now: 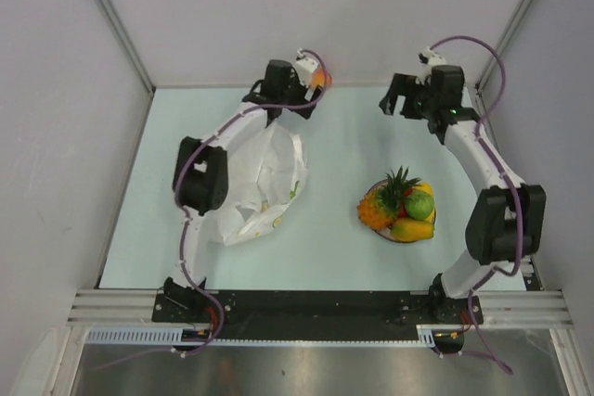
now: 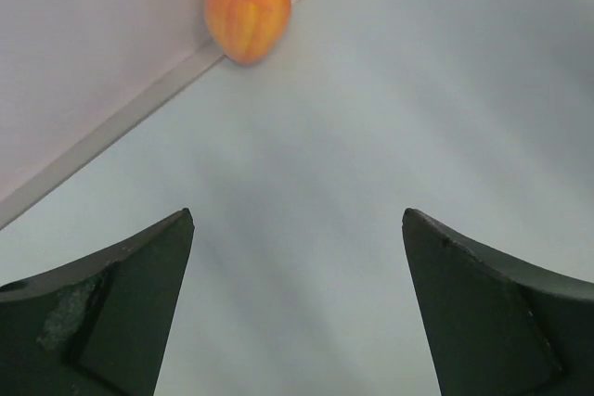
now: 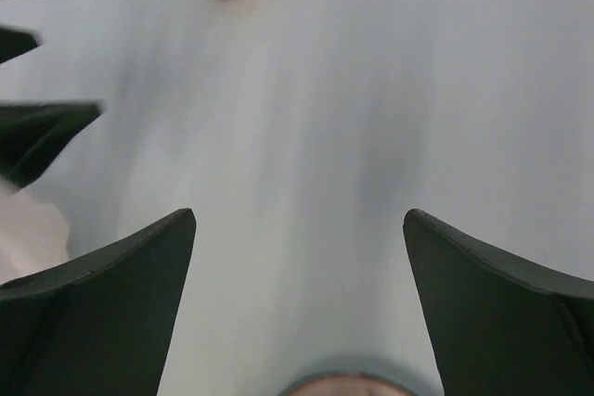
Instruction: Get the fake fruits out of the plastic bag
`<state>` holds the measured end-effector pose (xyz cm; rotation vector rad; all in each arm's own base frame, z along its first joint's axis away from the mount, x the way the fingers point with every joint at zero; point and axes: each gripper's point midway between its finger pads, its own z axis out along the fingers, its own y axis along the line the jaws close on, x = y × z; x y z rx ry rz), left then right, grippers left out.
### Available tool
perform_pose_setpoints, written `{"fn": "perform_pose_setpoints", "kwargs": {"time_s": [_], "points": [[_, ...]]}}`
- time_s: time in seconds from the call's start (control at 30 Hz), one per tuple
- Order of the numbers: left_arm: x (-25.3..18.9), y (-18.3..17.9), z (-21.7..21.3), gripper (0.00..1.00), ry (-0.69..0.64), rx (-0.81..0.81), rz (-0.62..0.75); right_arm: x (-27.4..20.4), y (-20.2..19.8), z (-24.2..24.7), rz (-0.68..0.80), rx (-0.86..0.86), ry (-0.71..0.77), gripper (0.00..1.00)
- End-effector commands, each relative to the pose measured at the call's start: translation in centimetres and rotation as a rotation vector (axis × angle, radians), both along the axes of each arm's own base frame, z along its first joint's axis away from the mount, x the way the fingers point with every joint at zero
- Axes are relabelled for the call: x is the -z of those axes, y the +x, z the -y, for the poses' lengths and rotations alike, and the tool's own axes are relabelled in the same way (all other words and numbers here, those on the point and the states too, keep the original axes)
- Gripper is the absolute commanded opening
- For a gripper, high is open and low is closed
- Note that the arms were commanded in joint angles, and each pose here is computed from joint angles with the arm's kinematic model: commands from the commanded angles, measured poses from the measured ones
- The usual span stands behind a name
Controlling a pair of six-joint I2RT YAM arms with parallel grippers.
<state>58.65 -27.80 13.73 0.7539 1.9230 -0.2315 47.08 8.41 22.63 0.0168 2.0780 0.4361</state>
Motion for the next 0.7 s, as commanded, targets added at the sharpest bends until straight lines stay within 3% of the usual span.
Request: {"fn": "perform_pose_setpoints", "kwargs": {"time_s": [0.0, 0.07, 0.1, 0.2, 0.23, 0.3, 0.33, 0.4, 0.43, 0.67], "points": [[-19.6, -7.9, -4.5, 1.0, -0.262, -0.043, 0.162, -2.8, 6.7, -7.0, 0.165, 0.039, -0.054, 1.0], [-24.1, -12.5, -5.8, 1.0, -0.267, 0.014, 0.227, -4.6, 9.6, -8.2, 0.187, 0.128, -0.038, 1.0], [-22.8, -14.2, -6.4, 1.0, -0.238, 0.018, 0.186, -1.3, 11.0, -9.9, 0.138, 0.116, -0.046, 1.0], [-24.1, -19.3, -8.5, 1.0, -0.206, 0.042, 0.216, -1.9, 14.4, -12.5, 0.178, 0.108, 0.011, 1.0], [-24.6, -20.5, -9.1, 1.0, -0.19, 0.05, 0.243, 2.8, 15.8, -13.3, 0.116, 0.104, -0.009, 1.0], [-24.7, -23.1, -10.8, 1.0, -0.175, 0.025, 0.275, 2.7, 17.9, -14.7, 0.173, 0.076, -0.001, 1.0], [-24.6, -23.7, -11.4, 1.0, -0.167, 0.016, 0.285, 6.3, 18.6, -16.0, 0.141, 0.037, -0.007, 1.0], [-24.2, -25.4, -12.2, 1.0, -0.16, 0.007, 0.287, 6.1, 20.2, -17.3, 0.189, 0.025, 0.011, 1.0], [-23.9, -25.7, -12.4, 1.0, -0.15, 0.01, 0.286, 8.7, 20.6, -17.8, 0.167, 0.013, 0.011, 1.0], [-22.4, -28.0, -13.4, 1.0, -0.147, -0.004, 0.247, 10.0, 23.6, -18.9, 0.286, 0.034, 0.064, 1.0]]}}
